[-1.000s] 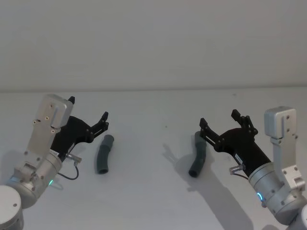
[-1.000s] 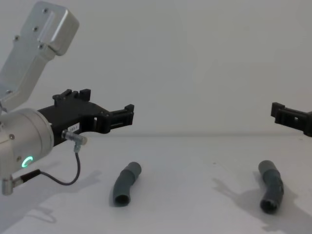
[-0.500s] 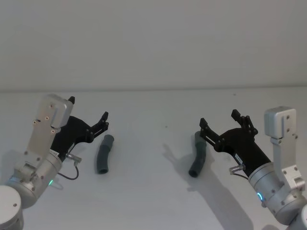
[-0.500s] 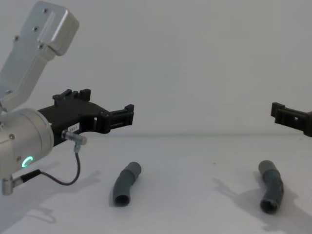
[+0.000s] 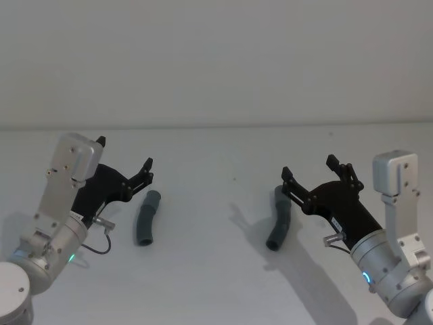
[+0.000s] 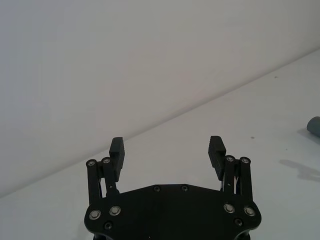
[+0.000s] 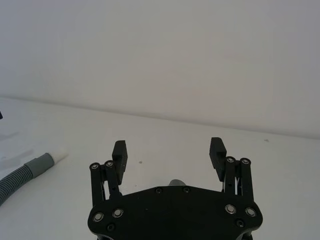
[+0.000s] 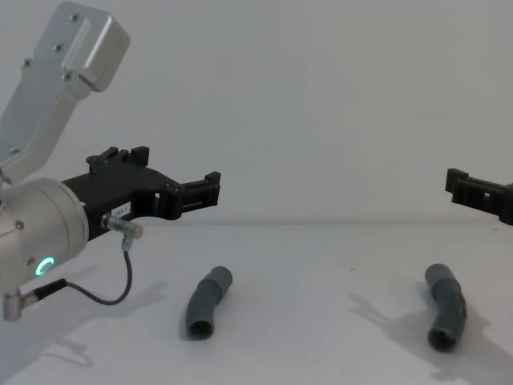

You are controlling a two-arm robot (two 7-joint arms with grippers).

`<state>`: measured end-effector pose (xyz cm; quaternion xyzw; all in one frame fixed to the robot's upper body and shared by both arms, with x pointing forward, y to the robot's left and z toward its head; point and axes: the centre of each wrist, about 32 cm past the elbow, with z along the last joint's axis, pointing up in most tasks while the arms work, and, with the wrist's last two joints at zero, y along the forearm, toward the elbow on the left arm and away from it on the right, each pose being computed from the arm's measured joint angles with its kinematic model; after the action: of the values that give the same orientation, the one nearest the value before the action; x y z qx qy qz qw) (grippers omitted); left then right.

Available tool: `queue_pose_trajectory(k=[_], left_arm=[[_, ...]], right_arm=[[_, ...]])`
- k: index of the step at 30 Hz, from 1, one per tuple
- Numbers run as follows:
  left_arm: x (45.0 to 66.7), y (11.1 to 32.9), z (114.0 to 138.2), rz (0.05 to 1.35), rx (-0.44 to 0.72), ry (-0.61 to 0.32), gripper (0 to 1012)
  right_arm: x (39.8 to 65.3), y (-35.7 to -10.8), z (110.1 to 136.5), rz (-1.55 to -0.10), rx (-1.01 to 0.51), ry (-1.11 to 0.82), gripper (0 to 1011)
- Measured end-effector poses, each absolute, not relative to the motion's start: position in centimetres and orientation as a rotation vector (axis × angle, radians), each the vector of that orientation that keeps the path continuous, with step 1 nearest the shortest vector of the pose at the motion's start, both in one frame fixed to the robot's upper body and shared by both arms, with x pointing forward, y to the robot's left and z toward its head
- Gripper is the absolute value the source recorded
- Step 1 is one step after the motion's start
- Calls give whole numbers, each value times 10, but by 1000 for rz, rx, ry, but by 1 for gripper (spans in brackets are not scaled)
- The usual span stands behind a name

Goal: Use both hands to pick up one end of the pipe from the table, align the ends, and insert them.

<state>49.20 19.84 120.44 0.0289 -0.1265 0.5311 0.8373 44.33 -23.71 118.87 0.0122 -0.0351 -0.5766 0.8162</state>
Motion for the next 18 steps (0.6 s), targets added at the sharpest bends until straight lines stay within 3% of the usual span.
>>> queue_pose_trajectory(k=[18], left_arm=[[492, 198, 1204, 1124, 61, -268, 1001]], right_arm=[[443, -237, 1189, -1229, 26, -75, 1002]])
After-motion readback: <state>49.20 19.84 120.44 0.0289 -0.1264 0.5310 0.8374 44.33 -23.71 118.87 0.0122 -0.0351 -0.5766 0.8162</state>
